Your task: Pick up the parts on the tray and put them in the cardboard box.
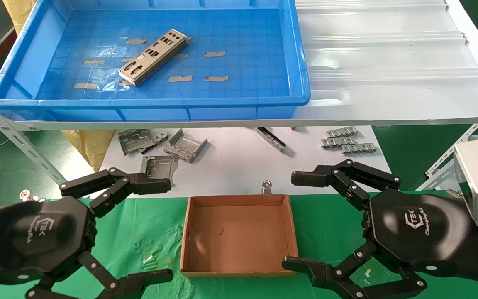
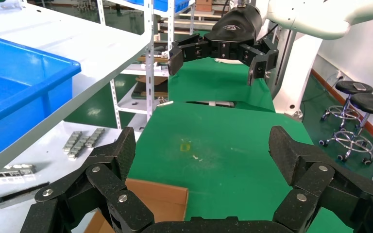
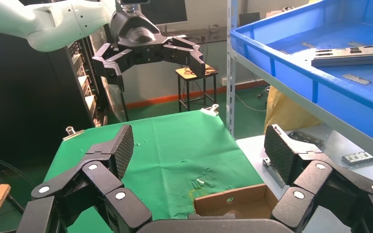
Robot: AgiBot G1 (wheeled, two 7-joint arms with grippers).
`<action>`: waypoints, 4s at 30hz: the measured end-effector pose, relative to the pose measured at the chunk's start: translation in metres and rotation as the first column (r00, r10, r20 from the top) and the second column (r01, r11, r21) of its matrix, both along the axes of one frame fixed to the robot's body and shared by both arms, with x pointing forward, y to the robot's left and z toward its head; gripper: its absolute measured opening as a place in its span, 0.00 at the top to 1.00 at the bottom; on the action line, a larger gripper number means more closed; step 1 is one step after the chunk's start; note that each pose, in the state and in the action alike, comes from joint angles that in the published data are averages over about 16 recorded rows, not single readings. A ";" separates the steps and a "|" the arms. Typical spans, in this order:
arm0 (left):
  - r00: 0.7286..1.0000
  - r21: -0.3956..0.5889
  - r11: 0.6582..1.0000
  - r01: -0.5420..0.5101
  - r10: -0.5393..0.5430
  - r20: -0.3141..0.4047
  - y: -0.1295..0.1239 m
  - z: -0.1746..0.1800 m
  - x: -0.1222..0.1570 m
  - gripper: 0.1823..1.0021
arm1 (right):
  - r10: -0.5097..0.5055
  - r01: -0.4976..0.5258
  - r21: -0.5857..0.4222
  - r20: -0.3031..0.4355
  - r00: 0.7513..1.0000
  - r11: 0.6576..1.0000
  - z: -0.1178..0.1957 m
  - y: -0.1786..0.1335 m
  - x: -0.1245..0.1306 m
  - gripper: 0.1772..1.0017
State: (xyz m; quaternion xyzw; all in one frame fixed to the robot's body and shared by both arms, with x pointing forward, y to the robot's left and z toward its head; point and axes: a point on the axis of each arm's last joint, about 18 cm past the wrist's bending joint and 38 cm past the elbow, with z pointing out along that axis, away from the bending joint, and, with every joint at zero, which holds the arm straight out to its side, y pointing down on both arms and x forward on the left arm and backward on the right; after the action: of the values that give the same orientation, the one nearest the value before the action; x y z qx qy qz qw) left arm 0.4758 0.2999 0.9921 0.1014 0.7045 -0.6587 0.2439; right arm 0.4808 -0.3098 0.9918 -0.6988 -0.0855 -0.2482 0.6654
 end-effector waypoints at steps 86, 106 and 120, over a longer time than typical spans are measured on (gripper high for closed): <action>0.814 -0.121 0.812 -0.571 0.579 0.048 -0.001 0.185 0.190 0.00 | 0.000 0.000 0.000 0.000 1.000 1.000 0.000 0.000 0.000 0.98; 0.735 -0.032 0.735 -0.677 0.678 0.022 0.000 0.180 0.214 0.01 | 0.000 0.000 0.000 0.000 1.000 1.000 0.000 0.000 0.000 0.94; 0.737 -0.044 0.737 -0.674 0.675 0.008 -0.002 0.176 0.217 0.13 | 0.000 0.000 0.000 0.000 1.000 1.000 0.000 0.000 0.000 0.71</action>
State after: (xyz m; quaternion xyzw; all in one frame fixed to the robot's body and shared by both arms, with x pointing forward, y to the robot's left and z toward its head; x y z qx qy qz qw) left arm 0.6930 0.2984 1.1676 -0.1576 0.6779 -0.5377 0.4760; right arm 0.4808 -0.3098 0.9918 -0.6988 -0.0855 -0.2482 0.6654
